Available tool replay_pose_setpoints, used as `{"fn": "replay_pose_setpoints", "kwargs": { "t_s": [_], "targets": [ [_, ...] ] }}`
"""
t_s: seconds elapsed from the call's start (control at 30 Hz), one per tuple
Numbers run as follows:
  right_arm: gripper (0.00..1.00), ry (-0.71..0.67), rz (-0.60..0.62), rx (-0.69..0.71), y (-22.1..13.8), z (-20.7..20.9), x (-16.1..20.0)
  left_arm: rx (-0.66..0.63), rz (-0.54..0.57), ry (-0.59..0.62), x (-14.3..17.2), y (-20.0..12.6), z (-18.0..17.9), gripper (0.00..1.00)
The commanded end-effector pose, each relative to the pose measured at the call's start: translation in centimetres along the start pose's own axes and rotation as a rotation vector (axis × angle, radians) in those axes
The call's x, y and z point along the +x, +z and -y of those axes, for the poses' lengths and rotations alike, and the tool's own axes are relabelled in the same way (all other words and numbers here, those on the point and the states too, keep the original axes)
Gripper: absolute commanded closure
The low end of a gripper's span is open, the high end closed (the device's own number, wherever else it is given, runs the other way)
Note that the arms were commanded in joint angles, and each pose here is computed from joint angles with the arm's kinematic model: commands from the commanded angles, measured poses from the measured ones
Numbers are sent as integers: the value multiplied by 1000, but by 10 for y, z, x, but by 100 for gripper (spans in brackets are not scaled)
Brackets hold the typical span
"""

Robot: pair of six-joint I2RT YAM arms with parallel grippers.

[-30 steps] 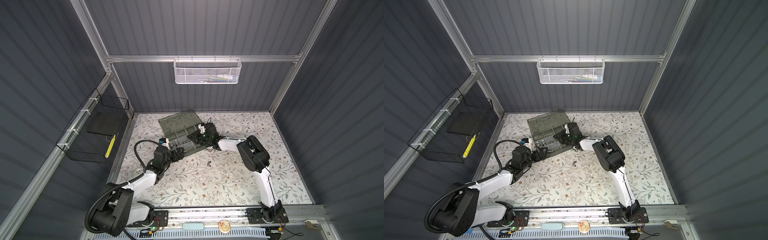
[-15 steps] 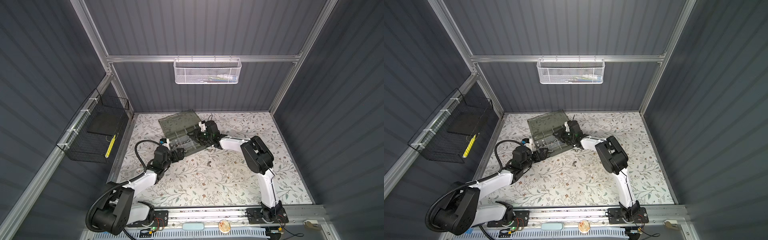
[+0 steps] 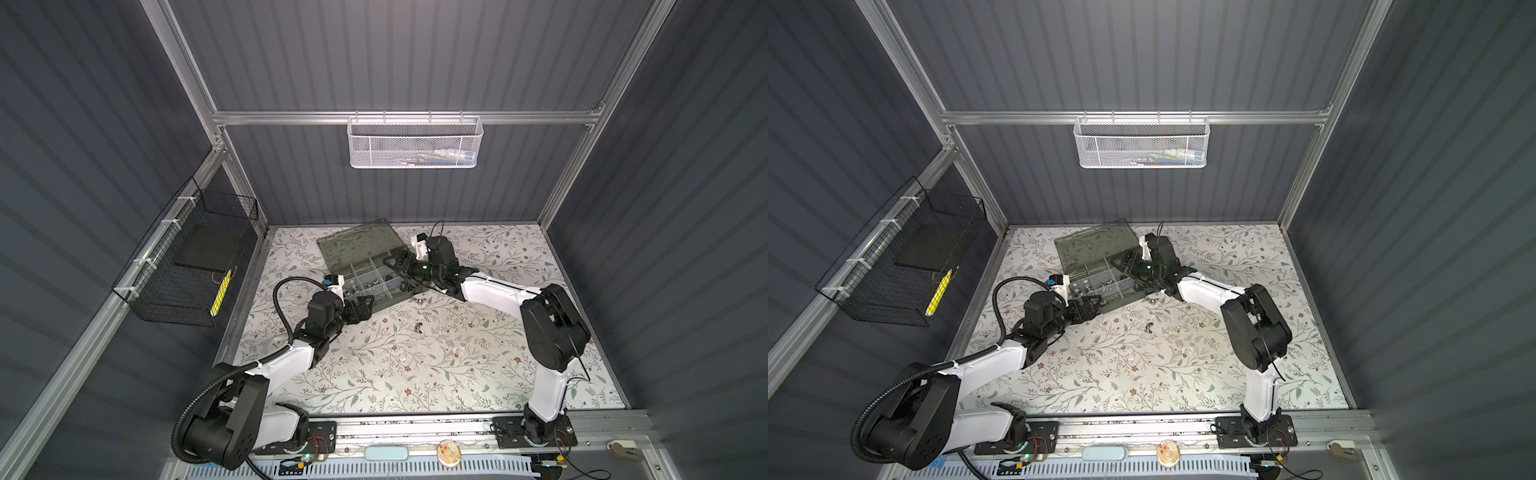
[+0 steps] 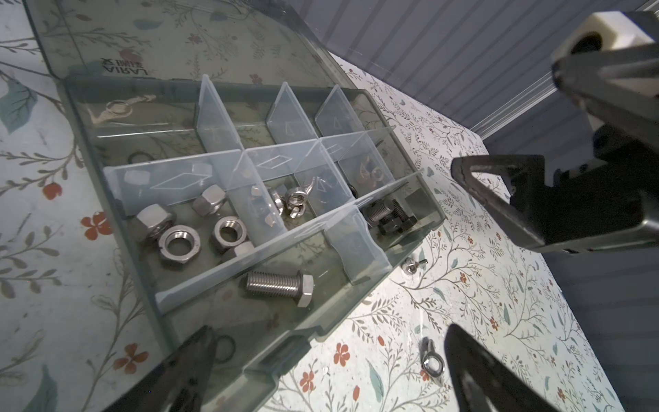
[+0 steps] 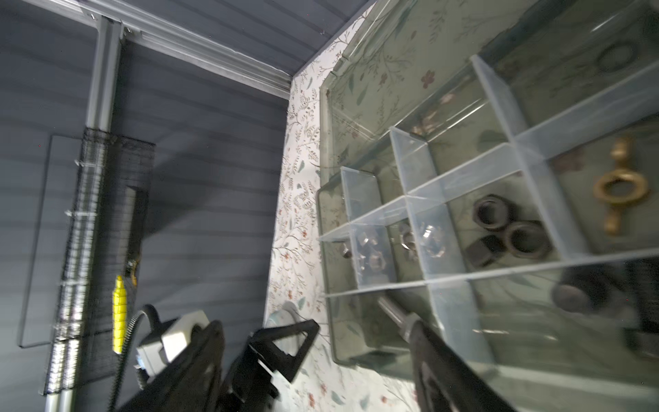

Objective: Sort the screws and nuts into containers
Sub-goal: Place the nut into the container, then pick up the nut from the center of the table.

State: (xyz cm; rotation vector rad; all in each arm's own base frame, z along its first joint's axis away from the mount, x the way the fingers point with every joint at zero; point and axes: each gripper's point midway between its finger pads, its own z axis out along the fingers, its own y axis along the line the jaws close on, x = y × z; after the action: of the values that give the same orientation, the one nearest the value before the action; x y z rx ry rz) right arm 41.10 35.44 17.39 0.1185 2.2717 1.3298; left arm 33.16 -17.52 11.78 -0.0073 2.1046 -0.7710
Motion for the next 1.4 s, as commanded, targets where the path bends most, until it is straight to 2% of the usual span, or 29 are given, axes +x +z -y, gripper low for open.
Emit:
{"fn": "replay_pose_setpoints", "kwargs": {
  "t_s": [0.0, 0.03, 0.07, 0.33, 0.5, 0.73, 1.0, 1.13, 1.37],
  "targets": [
    [7, -47, 28, 96, -24, 22, 0, 52, -6, 64, 2, 4, 20, 0],
    [1, -55, 35, 121, -32, 28, 1, 57, -11, 77, 4, 5, 24, 0],
    [1, -71, 47, 157, -40, 36, 2, 61, -16, 89, 6, 6, 28, 0],
    [1, -84, 60, 360, -94, 96, 24, 115, -69, 120, 25, 18, 52, 0],
    [2, -80, 31, 436, -108, 126, 43, 133, -92, 133, 33, 23, 60, 0],
    [20, -106, -29, 520, -100, 148, 55, 141, -120, 161, 44, 29, 69, 0],
    [41, -123, -46, 531, -72, 158, 46, 137, -124, 161, 45, 31, 68, 0],
    [47, -144, -53, 531, -58, 161, 39, 134, -126, 168, 45, 31, 68, 0],
    [51, -170, -75, 524, -42, 165, 37, 130, -131, 166, 46, 32, 67, 0]
  ]
}}
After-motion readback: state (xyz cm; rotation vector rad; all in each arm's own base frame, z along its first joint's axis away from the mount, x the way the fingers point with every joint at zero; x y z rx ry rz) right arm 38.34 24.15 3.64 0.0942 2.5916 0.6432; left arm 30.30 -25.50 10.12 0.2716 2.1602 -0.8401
